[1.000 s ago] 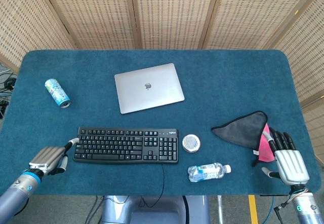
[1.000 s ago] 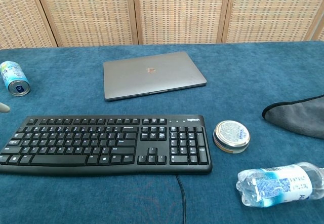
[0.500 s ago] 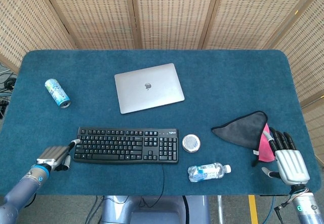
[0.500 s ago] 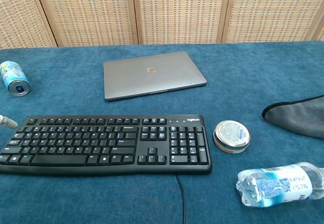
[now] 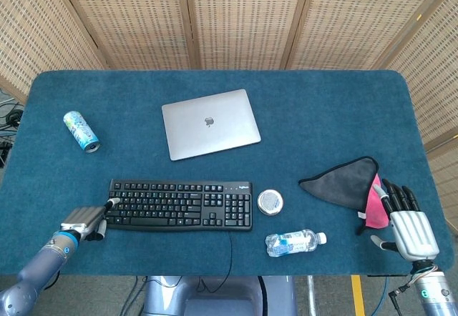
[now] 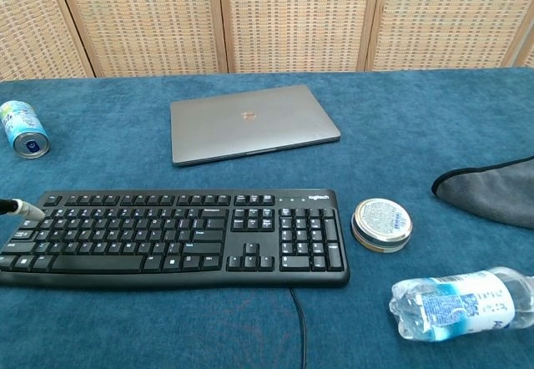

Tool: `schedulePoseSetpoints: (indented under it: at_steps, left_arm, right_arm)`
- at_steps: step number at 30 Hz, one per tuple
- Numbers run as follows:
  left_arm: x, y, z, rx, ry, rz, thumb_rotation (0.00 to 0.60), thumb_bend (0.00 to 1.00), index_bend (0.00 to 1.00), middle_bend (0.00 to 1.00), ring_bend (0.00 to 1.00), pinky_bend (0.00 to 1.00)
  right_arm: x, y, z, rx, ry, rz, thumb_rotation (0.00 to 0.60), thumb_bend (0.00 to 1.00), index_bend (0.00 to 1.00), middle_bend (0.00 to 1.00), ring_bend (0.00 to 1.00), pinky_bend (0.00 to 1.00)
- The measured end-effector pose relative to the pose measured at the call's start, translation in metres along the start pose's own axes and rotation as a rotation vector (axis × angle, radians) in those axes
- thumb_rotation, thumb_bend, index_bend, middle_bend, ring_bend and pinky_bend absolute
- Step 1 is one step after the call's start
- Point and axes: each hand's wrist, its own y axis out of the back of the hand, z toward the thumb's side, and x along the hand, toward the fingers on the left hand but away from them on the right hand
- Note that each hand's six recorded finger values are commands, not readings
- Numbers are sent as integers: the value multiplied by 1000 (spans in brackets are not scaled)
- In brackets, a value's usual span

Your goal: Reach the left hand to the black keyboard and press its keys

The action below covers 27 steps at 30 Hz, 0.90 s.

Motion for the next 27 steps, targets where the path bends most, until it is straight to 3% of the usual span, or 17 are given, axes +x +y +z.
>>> schedulePoseSetpoints:
  at_steps: [27]
  left_arm:
    - [7, -3, 1, 6, 21, -15, 600, 810, 0, 716, 682, 440]
  right_arm:
    - [0, 1, -1, -4, 2, -6, 600, 23, 0, 0, 0, 0]
